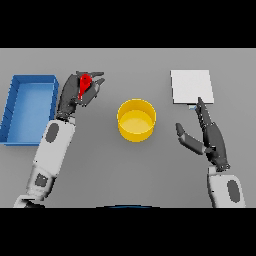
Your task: Pick up the red beaker and tilt it to pour out 1 green nut into yellow bowl. Pick up the yellow bowl and place it on the metallic measuring scale.
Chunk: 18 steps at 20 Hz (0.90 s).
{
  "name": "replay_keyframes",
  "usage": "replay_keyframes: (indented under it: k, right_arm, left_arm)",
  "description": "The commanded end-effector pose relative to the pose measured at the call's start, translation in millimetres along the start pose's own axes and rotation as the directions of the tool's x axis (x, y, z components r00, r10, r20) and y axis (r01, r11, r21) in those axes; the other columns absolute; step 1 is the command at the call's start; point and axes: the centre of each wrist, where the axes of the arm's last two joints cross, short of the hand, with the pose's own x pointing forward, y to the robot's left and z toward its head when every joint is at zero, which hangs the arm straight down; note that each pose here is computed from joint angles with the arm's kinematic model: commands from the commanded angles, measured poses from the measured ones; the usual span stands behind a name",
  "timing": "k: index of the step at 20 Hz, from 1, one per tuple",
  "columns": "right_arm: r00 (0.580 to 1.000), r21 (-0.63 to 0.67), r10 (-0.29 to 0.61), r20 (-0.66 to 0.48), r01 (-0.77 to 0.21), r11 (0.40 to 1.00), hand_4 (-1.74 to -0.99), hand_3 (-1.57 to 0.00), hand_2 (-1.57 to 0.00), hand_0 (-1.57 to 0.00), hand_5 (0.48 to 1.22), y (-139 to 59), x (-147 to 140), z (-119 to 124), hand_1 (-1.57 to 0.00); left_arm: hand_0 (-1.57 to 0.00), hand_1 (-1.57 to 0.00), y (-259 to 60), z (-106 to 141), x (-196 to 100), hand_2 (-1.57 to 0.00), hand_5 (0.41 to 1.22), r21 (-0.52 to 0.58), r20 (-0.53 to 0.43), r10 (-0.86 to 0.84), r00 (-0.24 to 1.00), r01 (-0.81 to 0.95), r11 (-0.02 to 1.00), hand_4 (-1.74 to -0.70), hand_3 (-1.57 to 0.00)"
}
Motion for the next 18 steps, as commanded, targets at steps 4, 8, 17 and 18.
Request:
replay_keyframes:
  k: [4,8,17,18]
  right_arm:
    - [1.000,0.008,-0.002,-0.005,0.002,1.000,-1.277,0.00,0.00,0.00,0.675,2.1,-4,7,0.00]
    - [1.000,0.003,-0.001,-0.012,0.001,1.000,-1.273,0.00,0.00,0.00,0.686,1.4,-6,7,0.00]
    - [1.000,-0.002,0.011,-0.005,-0.011,1.000,-1.289,0.00,0.00,0.00,0.695,1.0,1,7,0.00]
    - [1.000,0.001,0.020,-0.006,-0.020,1.000,-1.290,0.00,0.00,0.00,0.695,3.0,2,6,0.00]
  left_arm:
    - [-1.57,-1.57,1,1,13,-1.56,1.158,-0.043,0.004,-0.096,0.995,0.096,0.994,-1.62,-1.56]
    - [-1.57,-1.57,-2,-3,25,-1.57,1.126,-0.088,0.030,-0.211,0.977,0.213,0.973,-1.66,-1.56]
    - [-1.57,-1.57,-12,-26,68,-1.57,1.182,-0.291,0.232,-0.719,0.655,0.752,0.591,-1.73,-1.57]
    - [-1.57,-1.57,-16,-27,69,-1.57,1.190,-0.311,0.262,-0.743,0.616,0.783,0.540,-1.73,-1.57]
